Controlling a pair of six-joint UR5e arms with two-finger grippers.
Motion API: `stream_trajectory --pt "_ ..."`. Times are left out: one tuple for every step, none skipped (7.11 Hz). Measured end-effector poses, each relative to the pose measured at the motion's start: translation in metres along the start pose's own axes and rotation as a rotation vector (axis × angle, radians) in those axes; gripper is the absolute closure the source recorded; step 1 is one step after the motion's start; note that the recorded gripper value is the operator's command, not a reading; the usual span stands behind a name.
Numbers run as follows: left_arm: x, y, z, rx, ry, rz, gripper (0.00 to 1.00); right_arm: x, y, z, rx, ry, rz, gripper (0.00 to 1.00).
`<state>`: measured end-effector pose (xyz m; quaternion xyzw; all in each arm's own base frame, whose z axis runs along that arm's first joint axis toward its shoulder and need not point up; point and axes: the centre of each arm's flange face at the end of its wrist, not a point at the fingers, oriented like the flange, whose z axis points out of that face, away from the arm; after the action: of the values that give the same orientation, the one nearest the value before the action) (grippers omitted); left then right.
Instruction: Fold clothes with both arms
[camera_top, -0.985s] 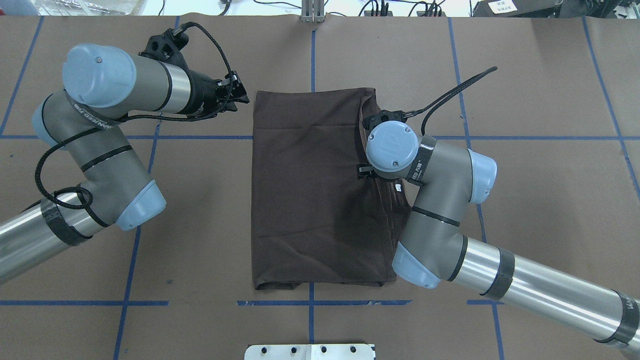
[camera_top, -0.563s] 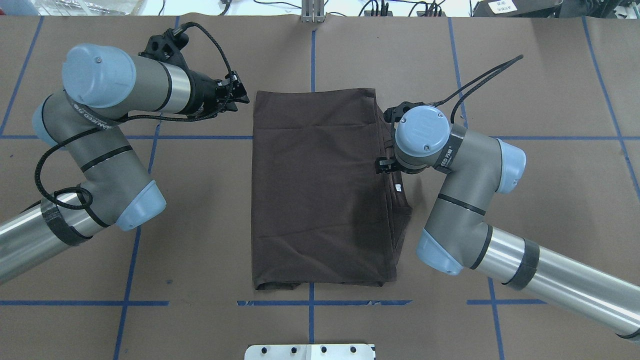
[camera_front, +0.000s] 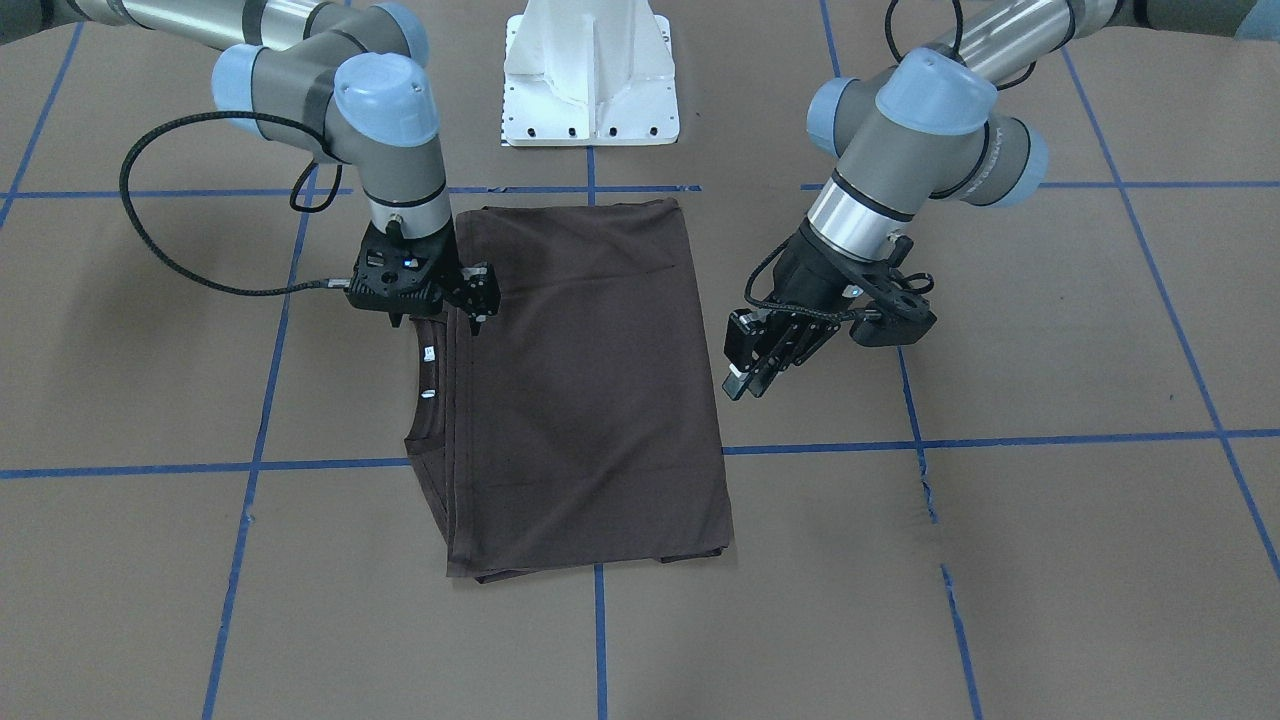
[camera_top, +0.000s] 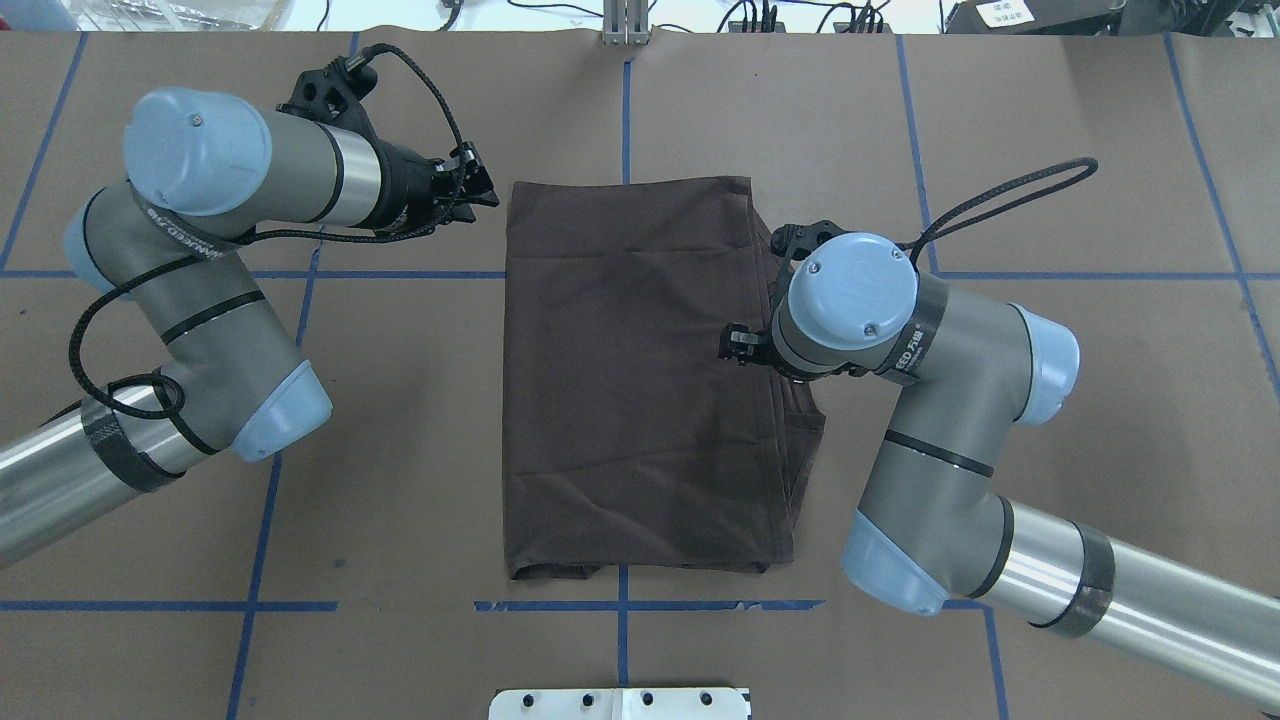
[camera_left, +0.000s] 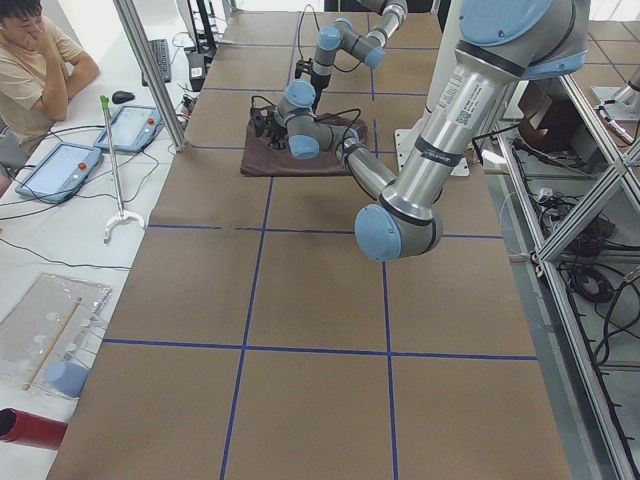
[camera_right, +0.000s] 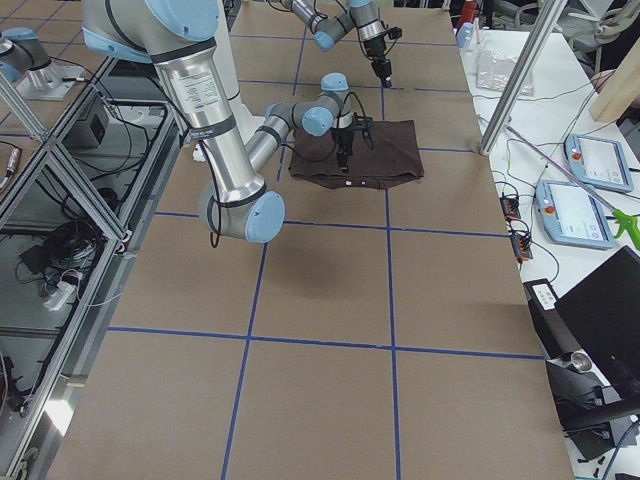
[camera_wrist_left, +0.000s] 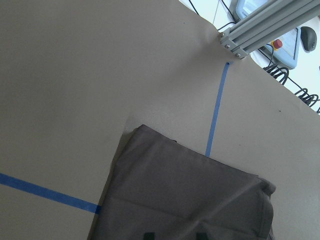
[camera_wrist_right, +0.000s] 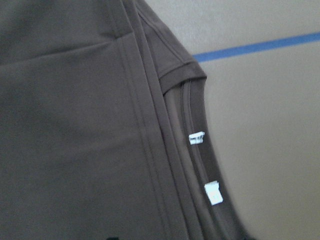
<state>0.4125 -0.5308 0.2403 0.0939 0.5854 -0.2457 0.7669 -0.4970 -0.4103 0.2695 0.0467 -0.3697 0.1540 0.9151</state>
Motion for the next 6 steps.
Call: stream_trajectory --pt "-0.002 0.0 0.0 0.0 -0.003 -0.001 0.61 -0.01 0.029 -0.006 -0.017 -0.023 0.127 0.17" --pt "-0.006 -0.001 0.0 0.001 -0.007 -0.002 0.61 -0.016 0.056 -0.005 -0.027 -0.029 0.228 0.17" --pt "-0.008 -0.001 0.0 0.002 -0.008 -0.002 0.61 -0.019 0.081 0.0 -0.037 -0.025 0.311 0.17" --pt "-0.009 -0.001 0.0 0.002 -0.01 -0.003 0.61 -0.02 0.101 0.006 -0.041 -0.017 0.378 0.17" --pt "-0.011 -0.001 0.001 0.003 -0.012 -0.003 0.61 -0.018 0.112 0.011 -0.039 -0.009 0.412 0.16" --pt "-0.011 -0.001 0.001 0.003 -0.013 -0.004 0.61 -0.011 0.116 0.017 -0.034 0.006 0.426 0.16"
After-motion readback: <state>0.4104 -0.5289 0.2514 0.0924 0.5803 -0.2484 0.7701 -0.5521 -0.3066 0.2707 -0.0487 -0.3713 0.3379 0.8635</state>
